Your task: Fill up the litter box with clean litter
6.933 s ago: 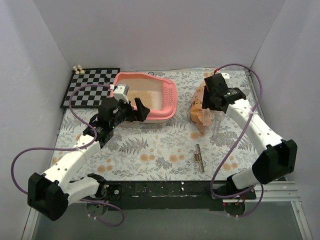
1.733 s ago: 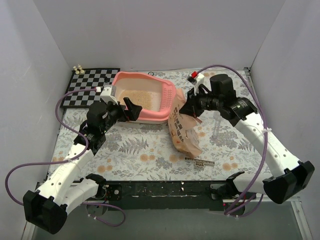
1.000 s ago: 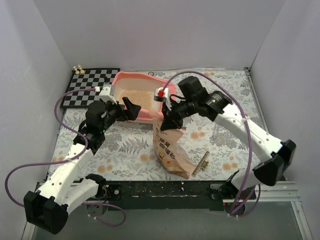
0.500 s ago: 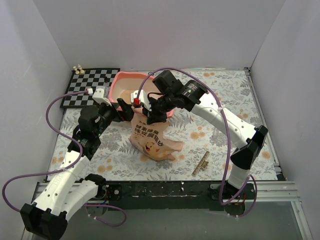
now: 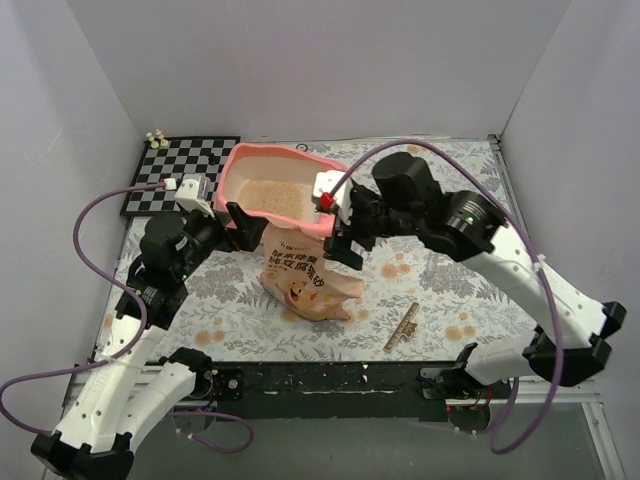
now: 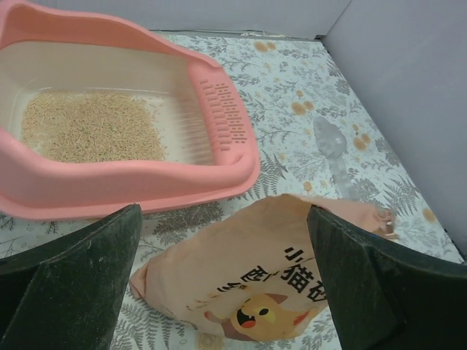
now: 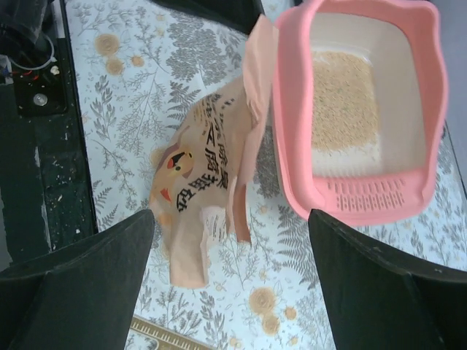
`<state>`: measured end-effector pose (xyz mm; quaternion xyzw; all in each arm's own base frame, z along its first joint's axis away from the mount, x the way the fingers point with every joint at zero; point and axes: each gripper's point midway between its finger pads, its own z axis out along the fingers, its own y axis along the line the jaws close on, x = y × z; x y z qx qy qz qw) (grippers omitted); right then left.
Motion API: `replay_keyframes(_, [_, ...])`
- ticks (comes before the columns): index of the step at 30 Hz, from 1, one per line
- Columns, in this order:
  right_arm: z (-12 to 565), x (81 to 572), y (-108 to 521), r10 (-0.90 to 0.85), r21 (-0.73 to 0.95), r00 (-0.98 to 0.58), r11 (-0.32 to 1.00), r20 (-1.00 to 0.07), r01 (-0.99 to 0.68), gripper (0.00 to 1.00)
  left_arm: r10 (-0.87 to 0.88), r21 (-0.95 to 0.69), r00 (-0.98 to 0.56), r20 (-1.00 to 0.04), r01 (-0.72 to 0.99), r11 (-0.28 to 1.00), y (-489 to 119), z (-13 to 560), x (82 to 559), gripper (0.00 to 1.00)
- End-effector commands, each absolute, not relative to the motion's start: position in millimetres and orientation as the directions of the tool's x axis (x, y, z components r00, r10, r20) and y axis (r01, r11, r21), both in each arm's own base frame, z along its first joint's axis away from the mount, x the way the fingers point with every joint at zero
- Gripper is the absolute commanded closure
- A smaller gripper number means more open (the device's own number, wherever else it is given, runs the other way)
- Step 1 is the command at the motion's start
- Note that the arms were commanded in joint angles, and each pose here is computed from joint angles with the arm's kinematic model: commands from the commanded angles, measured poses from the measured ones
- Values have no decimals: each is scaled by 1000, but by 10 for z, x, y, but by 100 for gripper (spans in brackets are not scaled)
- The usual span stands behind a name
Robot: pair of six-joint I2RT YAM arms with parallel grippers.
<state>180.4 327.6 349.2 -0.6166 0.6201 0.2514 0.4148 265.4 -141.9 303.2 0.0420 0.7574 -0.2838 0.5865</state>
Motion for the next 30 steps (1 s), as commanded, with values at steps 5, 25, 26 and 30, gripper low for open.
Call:
replay_keyframes(5, [3384, 1738, 2839, -468, -169, -9, 336, -884, -927, 6, -193, -370, -363, -911, 519, 770, -1561, 3469, 2314, 2])
replay_keyframes(25, [2871, 1268, 2653, -446, -48, -61, 231, -893, -972, 6, 241, 98, -27, -970, 864, 494, -2157, 3463, 2576, 2])
replay_keyframes(26, [2865, 1251, 2654, -445, -46, -59, 222, -894, -974, 6, 252, 124, -1, -968, 869, 480, -2164, 3465, 2581, 2])
replay_keyframes(30, [2838, 1191, 2653, -442, -35, -57, 196, -895, -980, 6, 281, 225, 112, -953, 884, 409, -2195, 3459, 2543, 2])
